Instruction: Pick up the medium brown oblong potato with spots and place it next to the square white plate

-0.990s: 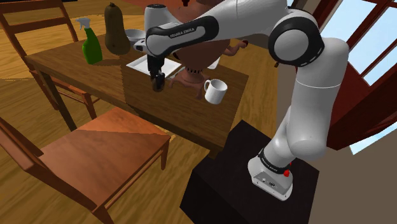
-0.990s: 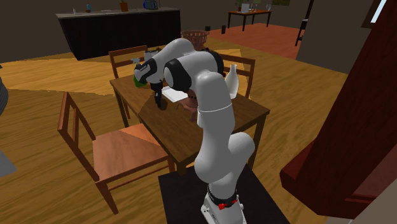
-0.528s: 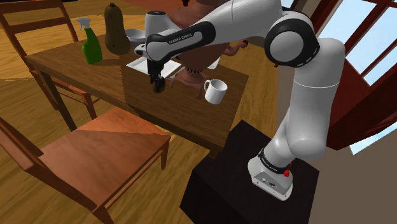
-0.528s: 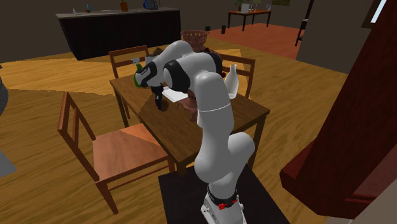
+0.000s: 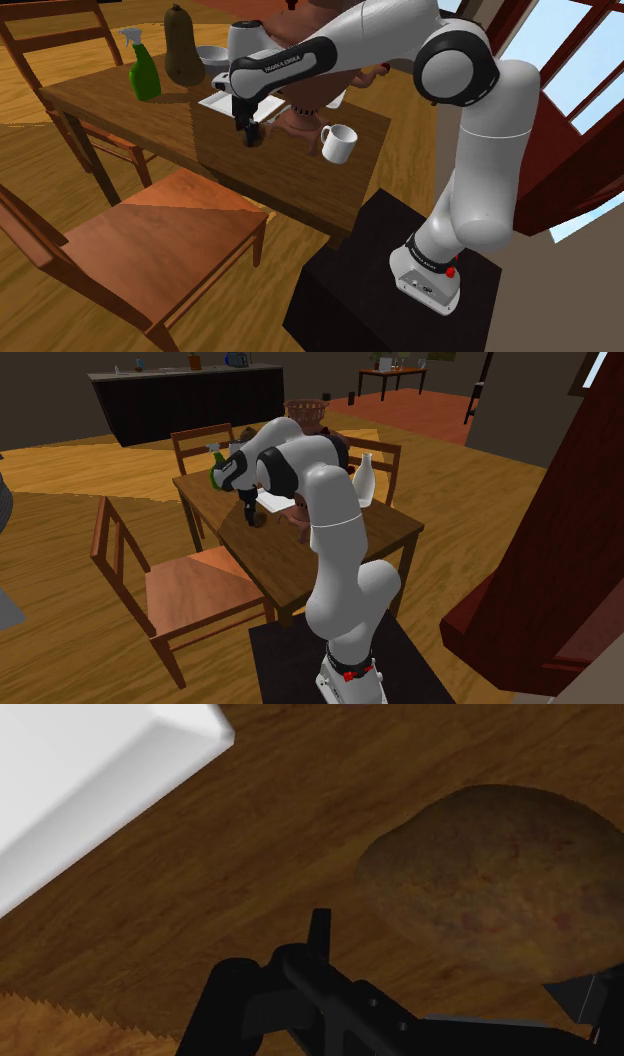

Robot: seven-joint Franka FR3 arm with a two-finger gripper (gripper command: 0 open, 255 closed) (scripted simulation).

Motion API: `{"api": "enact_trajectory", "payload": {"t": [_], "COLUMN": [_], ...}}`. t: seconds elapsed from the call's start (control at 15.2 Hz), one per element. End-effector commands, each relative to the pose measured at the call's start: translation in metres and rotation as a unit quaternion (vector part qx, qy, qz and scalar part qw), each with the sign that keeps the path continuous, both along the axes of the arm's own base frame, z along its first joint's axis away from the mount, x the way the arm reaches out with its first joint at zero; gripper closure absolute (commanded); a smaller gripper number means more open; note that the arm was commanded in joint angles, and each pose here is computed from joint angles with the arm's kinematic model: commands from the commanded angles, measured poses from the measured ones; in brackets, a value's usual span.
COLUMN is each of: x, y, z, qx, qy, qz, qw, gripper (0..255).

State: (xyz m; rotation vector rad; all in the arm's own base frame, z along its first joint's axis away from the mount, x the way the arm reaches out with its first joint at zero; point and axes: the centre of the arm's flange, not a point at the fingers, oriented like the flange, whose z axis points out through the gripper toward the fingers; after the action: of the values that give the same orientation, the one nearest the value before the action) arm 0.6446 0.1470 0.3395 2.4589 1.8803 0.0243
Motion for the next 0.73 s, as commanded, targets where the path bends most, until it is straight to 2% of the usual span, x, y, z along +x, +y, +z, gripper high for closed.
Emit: {"api": "enact_trajectory", "payload": {"t": [0.0,0.13,0.4,0.66], "x": [0.0,-0.002,-0.004,-0.004], "y": [0.0,0.001,0.002,0.002], "z": [-0.001,0.0,0.05,0.05], "qx": [0.0,0.0,0.0,0.0], "qy": [0.001,0.001,0.001,0.001], "qz": [0.0,0.0,0.0,0.0], "qw": [1.0,1.0,1.0,1.0], "gripper": [0,0,0,0]}}
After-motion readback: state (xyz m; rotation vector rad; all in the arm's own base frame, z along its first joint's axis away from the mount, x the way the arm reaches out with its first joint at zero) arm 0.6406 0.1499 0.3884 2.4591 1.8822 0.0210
